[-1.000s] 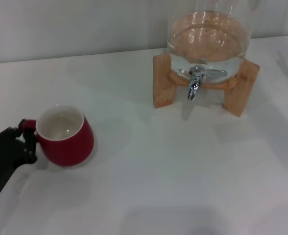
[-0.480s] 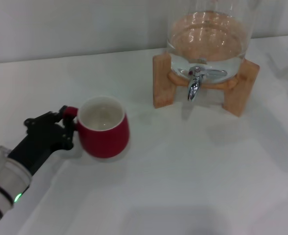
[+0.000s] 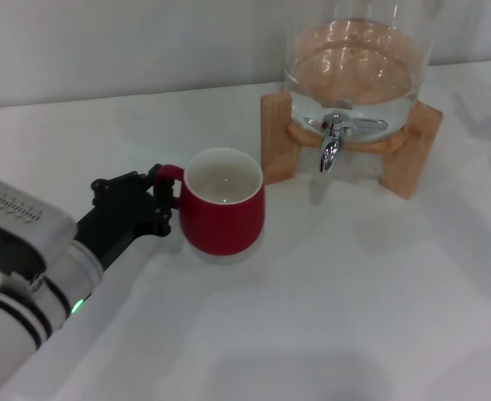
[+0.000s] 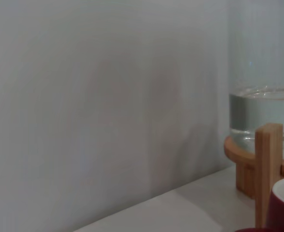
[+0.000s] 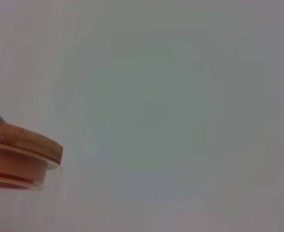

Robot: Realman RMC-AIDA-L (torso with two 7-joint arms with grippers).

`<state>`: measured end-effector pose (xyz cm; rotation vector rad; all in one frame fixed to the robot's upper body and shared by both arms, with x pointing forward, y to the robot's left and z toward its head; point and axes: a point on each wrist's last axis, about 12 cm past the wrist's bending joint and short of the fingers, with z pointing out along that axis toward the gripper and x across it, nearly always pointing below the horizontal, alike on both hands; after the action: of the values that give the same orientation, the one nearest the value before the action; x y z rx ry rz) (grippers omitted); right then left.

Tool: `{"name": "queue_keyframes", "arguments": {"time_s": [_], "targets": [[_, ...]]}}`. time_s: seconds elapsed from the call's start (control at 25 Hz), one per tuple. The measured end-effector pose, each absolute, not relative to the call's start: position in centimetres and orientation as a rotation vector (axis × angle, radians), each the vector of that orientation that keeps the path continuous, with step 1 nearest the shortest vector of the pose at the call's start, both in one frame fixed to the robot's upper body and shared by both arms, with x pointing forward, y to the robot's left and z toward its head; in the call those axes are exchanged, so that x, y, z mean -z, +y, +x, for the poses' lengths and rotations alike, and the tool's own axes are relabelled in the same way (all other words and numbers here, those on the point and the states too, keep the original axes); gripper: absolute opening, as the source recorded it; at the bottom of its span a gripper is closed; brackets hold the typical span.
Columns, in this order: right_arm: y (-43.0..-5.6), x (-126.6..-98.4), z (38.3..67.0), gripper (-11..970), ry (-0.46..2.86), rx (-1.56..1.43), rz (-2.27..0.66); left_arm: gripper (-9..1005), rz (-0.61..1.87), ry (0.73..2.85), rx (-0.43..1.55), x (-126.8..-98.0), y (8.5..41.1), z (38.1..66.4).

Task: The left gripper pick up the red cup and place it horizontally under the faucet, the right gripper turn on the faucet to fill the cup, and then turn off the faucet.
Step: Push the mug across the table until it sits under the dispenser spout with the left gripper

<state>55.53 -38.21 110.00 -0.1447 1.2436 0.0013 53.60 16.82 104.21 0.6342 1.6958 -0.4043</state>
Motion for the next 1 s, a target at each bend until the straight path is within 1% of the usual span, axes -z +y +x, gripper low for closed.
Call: {"name": "queue_keyframes", "arguments": {"time_s": [0.24, 0.48, 1.0], "targets": [[-38.0, -109.9, 55.5, 671, 1.243, -0.01, -0.154, 114, 0.664, 1.72, 0.401, -105.4, 14.8, 54.1], [-37.9, -109.9, 55.4, 671, 1.239, -0.012, -0.155, 115, 0.691, 1.773, 0.415, -105.7, 13.1, 54.6], [-37.9, -109.9, 55.4, 671, 1.24, -0.014, -0.156, 116, 0.763, 1.839, 0.391, -105.6, 11.2, 55.1]]}}
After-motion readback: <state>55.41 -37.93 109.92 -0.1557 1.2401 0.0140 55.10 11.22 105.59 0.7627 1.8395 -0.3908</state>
